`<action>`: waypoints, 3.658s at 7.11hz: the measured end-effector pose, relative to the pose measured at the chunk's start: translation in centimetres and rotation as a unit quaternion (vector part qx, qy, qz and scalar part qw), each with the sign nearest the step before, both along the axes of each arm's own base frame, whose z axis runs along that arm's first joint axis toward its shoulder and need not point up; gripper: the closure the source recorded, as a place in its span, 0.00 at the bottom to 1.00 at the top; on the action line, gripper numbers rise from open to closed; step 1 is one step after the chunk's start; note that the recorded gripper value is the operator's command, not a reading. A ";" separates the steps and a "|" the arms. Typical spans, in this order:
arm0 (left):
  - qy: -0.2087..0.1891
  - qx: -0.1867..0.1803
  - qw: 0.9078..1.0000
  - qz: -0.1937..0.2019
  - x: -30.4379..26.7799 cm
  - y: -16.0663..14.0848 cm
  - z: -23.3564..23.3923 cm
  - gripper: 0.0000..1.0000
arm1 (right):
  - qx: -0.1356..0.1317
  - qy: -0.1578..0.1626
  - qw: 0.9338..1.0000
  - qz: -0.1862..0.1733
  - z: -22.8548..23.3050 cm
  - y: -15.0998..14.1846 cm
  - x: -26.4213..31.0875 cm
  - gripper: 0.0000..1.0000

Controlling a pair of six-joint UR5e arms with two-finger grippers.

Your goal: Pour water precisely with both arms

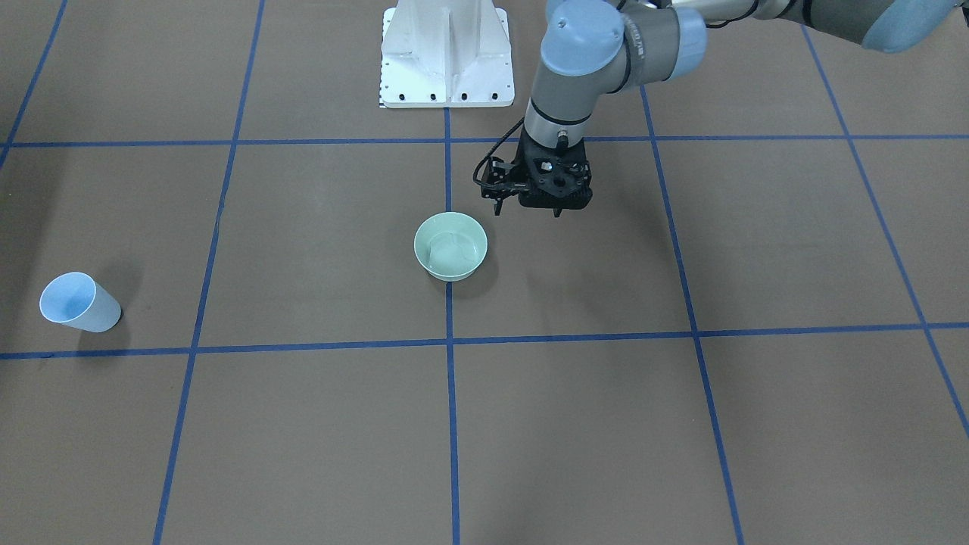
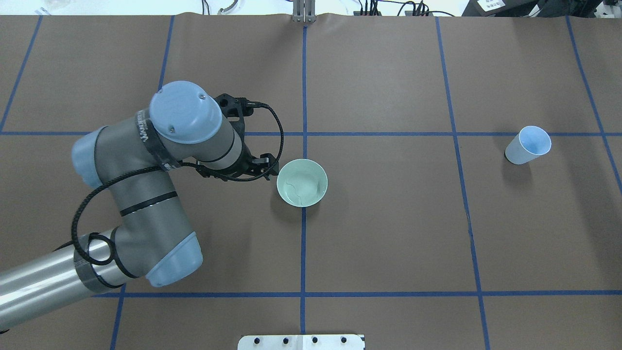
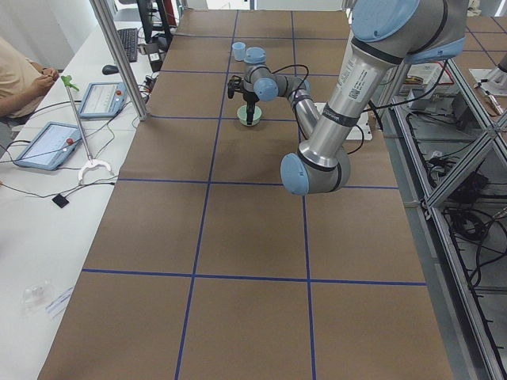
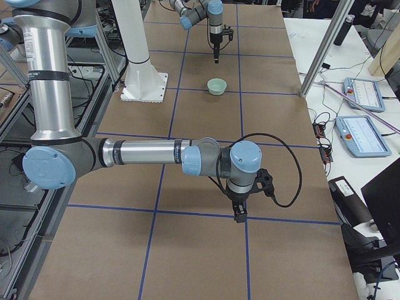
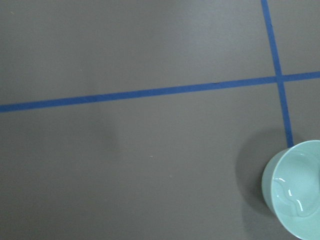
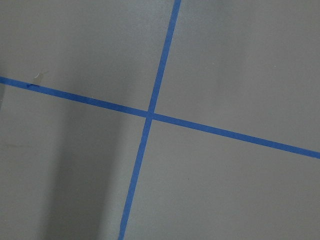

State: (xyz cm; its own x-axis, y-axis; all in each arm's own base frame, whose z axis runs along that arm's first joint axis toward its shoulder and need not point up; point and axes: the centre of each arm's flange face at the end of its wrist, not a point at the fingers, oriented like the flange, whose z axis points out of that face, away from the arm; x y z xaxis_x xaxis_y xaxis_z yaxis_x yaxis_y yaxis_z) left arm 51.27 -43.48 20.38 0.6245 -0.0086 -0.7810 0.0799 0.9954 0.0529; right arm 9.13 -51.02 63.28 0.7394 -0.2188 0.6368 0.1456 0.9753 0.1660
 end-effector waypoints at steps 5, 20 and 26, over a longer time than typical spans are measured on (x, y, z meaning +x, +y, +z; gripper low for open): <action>0.017 -0.011 1.000 -0.009 6.2 -0.3 0.8 0.62 | -0.002 0.000 1.000 0.000 0.2 0.1 0.0 0.00; 0.003 0.080 0.994 0.076 -12.3 -3.3 9.2 1.00 | -0.012 -0.001 1.000 -0.002 1.3 0.6 0.0 0.00; -0.051 0.152 0.974 0.159 -28.4 -4.6 27.3 1.00 | -0.015 -0.001 1.000 -0.004 1.8 1.0 0.0 0.00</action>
